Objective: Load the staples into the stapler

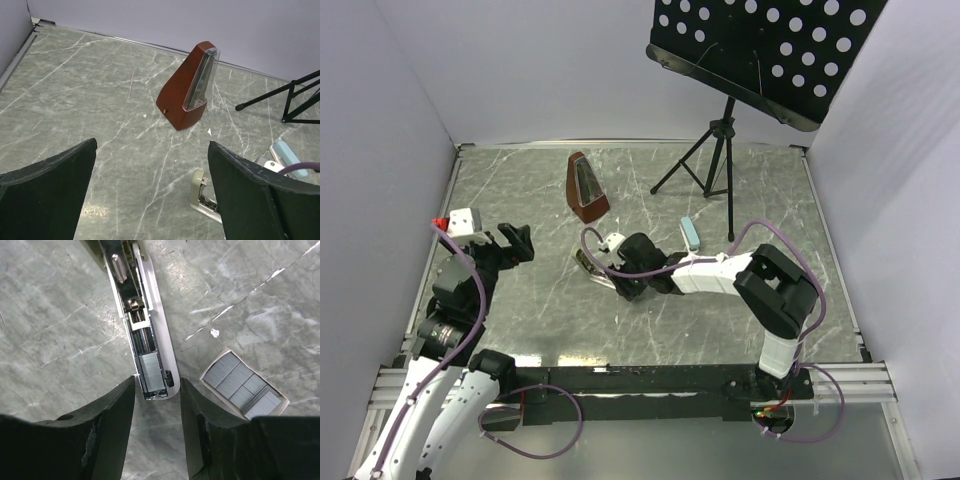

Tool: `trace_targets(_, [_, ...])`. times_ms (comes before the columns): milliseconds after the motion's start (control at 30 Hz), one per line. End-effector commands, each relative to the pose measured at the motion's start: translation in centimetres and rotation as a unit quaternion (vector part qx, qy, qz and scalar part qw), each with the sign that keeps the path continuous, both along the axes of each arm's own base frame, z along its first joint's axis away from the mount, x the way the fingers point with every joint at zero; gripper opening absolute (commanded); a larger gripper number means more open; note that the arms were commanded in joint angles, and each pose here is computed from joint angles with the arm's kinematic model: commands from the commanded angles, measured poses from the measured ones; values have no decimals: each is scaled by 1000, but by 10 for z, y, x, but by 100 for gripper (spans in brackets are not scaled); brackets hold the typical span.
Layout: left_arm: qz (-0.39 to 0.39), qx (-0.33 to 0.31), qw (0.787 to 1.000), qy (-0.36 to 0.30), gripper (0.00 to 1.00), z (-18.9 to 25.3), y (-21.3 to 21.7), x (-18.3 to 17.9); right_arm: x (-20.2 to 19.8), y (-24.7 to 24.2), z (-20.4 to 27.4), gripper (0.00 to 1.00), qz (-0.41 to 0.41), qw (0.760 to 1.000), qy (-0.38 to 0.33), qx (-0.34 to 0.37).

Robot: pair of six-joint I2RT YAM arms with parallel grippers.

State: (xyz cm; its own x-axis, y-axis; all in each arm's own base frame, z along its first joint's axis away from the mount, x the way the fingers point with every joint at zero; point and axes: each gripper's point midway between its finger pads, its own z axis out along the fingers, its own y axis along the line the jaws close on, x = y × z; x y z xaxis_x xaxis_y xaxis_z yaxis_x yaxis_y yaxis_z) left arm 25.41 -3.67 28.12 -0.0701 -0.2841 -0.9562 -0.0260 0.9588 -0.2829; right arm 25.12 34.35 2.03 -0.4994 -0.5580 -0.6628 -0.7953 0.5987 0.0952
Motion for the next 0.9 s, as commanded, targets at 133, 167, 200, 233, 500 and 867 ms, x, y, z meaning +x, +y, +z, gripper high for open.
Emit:
trace_targets(133, [-10, -2, 1000, -9, 97, 5, -4, 9, 9, 13, 23, 47, 33, 996, -59, 56])
trace_targets(167, [-11, -2, 1000, -8, 97, 4, -5, 10, 9, 12, 23, 46, 35, 996, -62, 57])
trace_targets(200, [-11, -1, 1000, -6, 97, 4, -5, 10, 10, 13, 23, 46, 36, 995, -65, 61])
trace_targets(233, [-13, -1, 1000, -3, 97, 2, -6, 12, 10, 12, 23, 46, 37, 995, -69, 64])
trace_targets(500, [-18, 1, 1000, 5, 97, -2, -7, 18, 12, 11, 14, 47, 46, 993, -78, 82])
trace_targets(867, [-35, 4, 999, 31, 97, -18, -10, 29, 10, 10, 16, 30, 57, 989, -70, 118])
